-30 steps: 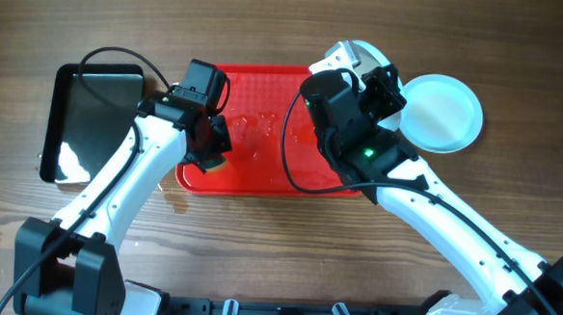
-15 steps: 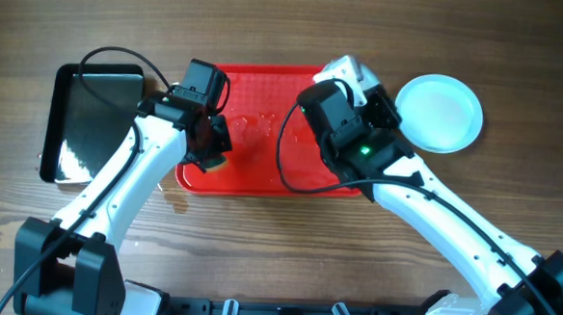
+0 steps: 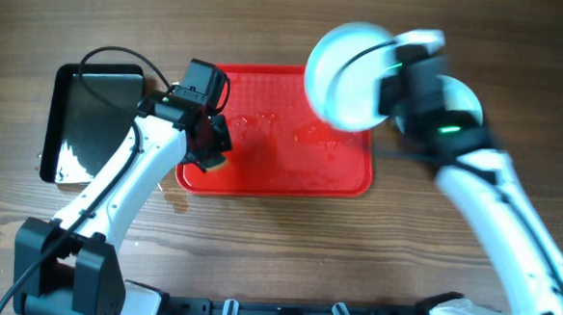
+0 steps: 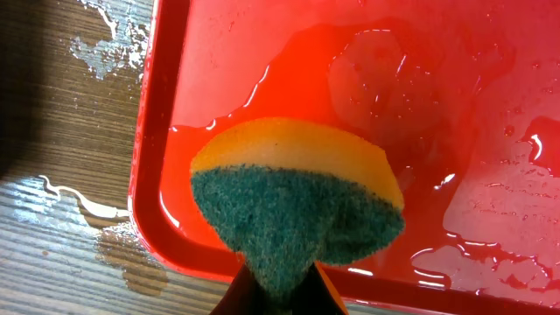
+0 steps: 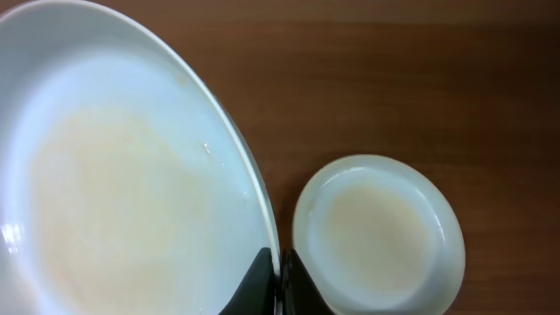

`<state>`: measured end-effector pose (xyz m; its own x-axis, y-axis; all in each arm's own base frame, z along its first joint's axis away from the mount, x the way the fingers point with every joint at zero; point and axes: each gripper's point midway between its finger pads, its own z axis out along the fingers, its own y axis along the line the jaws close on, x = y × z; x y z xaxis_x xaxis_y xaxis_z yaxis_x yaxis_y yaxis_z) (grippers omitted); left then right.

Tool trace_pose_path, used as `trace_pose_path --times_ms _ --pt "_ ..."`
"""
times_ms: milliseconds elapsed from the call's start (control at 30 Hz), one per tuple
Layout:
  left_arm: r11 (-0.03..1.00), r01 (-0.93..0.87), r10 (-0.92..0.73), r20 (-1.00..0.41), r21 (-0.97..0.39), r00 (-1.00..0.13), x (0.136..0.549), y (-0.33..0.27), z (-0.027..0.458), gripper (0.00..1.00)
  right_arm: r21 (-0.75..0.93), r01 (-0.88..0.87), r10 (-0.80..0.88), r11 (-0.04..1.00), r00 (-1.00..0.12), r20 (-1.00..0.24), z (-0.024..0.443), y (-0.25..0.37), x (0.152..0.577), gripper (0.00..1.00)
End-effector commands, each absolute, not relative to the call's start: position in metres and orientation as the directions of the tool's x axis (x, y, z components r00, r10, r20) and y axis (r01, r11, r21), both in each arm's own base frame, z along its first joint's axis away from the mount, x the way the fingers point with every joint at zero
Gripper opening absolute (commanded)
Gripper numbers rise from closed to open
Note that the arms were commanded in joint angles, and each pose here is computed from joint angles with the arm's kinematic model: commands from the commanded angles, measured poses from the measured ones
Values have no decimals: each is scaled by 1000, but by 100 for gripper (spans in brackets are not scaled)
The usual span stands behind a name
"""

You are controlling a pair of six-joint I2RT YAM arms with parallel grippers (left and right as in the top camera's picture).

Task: Clean dirty plates on tray and stack at the side
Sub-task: 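Stack the plate onto the clean plates at the right and release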

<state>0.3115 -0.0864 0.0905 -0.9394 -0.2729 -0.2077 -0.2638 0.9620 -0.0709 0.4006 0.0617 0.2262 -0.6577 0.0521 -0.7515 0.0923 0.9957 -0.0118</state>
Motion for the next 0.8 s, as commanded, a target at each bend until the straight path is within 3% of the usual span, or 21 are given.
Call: trace_pose_path --times_ms 0,267,500,667,700,767 --pt "957 -276 -288 -203 -84 -936 313 -87 91 4 364 93 327 927 -677 -659 237 36 405 4" --pt "957 -276 -288 -204 -84 -936 313 -87 91 4 406 379 543 831 -710 -448 161 -67 401 4" --pt "958 -276 -287 -200 -82 -937 312 -87 91 4 327 566 653 757 -678 -338 95 -114 400 4" --pt "958 -276 -287 -204 -84 -936 314 -87 92 4 302 596 667 744 -689 -285 62 -120 401 4" --pt "957 -276 -288 -205 -85 -936 314 -87 92 4 303 594 666 745 -689 -286 60 -121 402 10" --pt "958 -275 -287 -207 -86 -935 314 -87 92 4 305 596 669 743 -681 -298 61 -123 405 61"
